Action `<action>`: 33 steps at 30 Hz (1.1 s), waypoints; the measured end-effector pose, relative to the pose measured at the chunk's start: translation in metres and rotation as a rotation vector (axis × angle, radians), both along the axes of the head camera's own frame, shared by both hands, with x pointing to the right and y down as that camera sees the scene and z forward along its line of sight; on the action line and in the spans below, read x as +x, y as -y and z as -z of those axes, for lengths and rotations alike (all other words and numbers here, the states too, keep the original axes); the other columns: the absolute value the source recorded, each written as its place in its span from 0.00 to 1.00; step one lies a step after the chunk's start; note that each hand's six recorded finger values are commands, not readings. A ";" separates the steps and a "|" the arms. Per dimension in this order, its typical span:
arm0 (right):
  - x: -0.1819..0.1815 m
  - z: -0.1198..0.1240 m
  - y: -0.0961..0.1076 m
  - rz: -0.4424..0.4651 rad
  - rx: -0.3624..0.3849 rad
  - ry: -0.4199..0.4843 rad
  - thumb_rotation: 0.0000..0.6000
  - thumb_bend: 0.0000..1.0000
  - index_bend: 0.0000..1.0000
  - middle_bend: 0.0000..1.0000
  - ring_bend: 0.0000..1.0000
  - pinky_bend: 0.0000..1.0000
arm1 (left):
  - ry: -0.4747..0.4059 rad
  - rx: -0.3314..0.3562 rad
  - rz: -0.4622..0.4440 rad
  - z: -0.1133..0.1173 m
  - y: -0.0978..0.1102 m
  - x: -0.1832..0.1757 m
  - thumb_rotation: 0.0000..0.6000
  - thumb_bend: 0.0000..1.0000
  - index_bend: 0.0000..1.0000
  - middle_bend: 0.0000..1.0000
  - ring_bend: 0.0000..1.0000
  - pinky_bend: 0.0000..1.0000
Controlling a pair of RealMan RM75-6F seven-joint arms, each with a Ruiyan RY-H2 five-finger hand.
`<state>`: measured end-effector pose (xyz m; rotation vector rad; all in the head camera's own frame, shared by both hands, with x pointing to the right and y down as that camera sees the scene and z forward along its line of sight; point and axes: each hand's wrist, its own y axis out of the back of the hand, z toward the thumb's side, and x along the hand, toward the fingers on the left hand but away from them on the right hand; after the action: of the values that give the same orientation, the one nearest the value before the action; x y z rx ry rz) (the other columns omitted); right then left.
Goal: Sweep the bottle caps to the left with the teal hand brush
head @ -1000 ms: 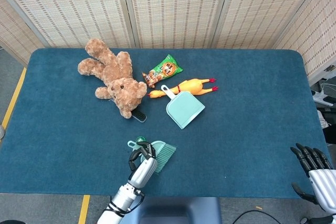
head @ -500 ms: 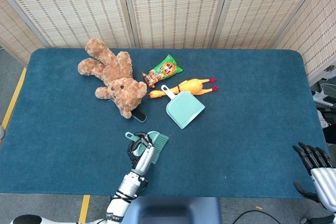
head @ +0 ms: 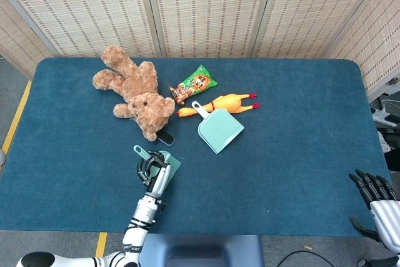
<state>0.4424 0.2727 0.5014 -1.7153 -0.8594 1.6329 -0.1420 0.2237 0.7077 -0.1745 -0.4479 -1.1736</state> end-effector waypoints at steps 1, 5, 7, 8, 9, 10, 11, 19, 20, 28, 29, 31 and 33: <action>0.000 0.000 0.000 0.000 0.001 0.000 1.00 0.20 0.00 0.00 0.00 0.00 | 0.009 0.005 0.001 -0.001 0.001 -0.002 1.00 0.49 0.88 0.98 0.81 0.83; 0.000 0.001 0.000 0.000 0.001 0.002 1.00 0.20 0.00 0.00 0.00 0.00 | 0.049 0.035 0.013 -0.008 0.007 -0.016 1.00 0.50 0.88 0.99 0.81 0.83; 0.000 0.001 0.000 0.001 0.002 0.002 1.00 0.20 0.00 0.00 0.00 0.00 | 0.063 0.049 0.021 -0.011 0.009 -0.023 1.00 0.51 0.88 0.99 0.81 0.83; 0.000 0.001 0.000 0.001 0.001 0.002 1.00 0.20 0.00 0.00 0.00 0.00 | 0.072 0.058 0.026 -0.013 0.011 -0.027 1.00 0.51 0.88 0.99 0.81 0.83; -0.001 0.001 0.000 0.002 0.001 0.002 1.00 0.20 0.00 0.00 0.00 0.00 | 0.079 0.065 0.030 -0.014 0.012 -0.031 1.00 0.51 0.88 0.99 0.81 0.83; -0.001 0.000 -0.001 0.003 -0.001 0.002 1.00 0.20 0.00 0.00 0.00 0.00 | 0.084 0.071 0.034 -0.015 0.014 -0.034 1.00 0.51 0.88 0.99 0.81 0.83; -0.001 0.000 -0.001 0.004 -0.002 0.001 1.00 0.20 0.00 0.00 0.00 0.00 | 0.090 0.078 0.040 -0.017 0.016 -0.039 1.00 0.52 0.88 0.99 0.81 0.83; -0.003 0.001 -0.002 0.009 0.000 -0.001 1.00 0.20 0.00 0.00 0.00 0.00 | 0.142 0.125 0.079 -0.025 0.030 -0.070 1.00 0.52 0.88 0.99 0.81 0.83; -0.003 0.001 -0.002 0.009 0.000 0.000 1.00 0.20 0.00 0.00 0.00 0.00 | 0.154 0.134 0.088 -0.027 0.033 -0.075 1.00 0.52 0.88 0.99 0.81 0.83; -0.005 0.001 -0.004 0.016 -0.004 -0.002 1.00 0.20 0.00 0.00 0.00 0.00 | 0.240 0.184 0.163 -0.034 0.055 -0.121 1.00 0.53 0.88 0.99 0.81 0.83; -0.005 0.000 -0.004 0.017 -0.005 -0.003 1.00 0.20 0.00 0.00 0.00 0.00 | 0.253 0.191 0.177 -0.035 0.058 -0.129 1.00 0.53 0.88 0.99 0.81 0.83; -0.006 0.000 -0.004 0.019 -0.007 -0.004 1.00 0.20 0.00 0.00 0.00 0.00 | 0.273 0.201 0.197 -0.036 0.062 -0.140 1.00 0.53 0.88 0.99 0.81 0.83; -0.006 0.000 -0.004 0.021 -0.008 -0.004 1.00 0.20 0.00 0.00 0.00 0.00 | 0.297 0.212 0.217 -0.037 0.067 -0.152 1.00 0.53 0.88 0.99 0.81 0.83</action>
<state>0.4362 0.2770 0.5018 -1.7198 -0.8318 1.6276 -0.2942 0.1566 0.7442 0.1404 -0.5703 -1.4597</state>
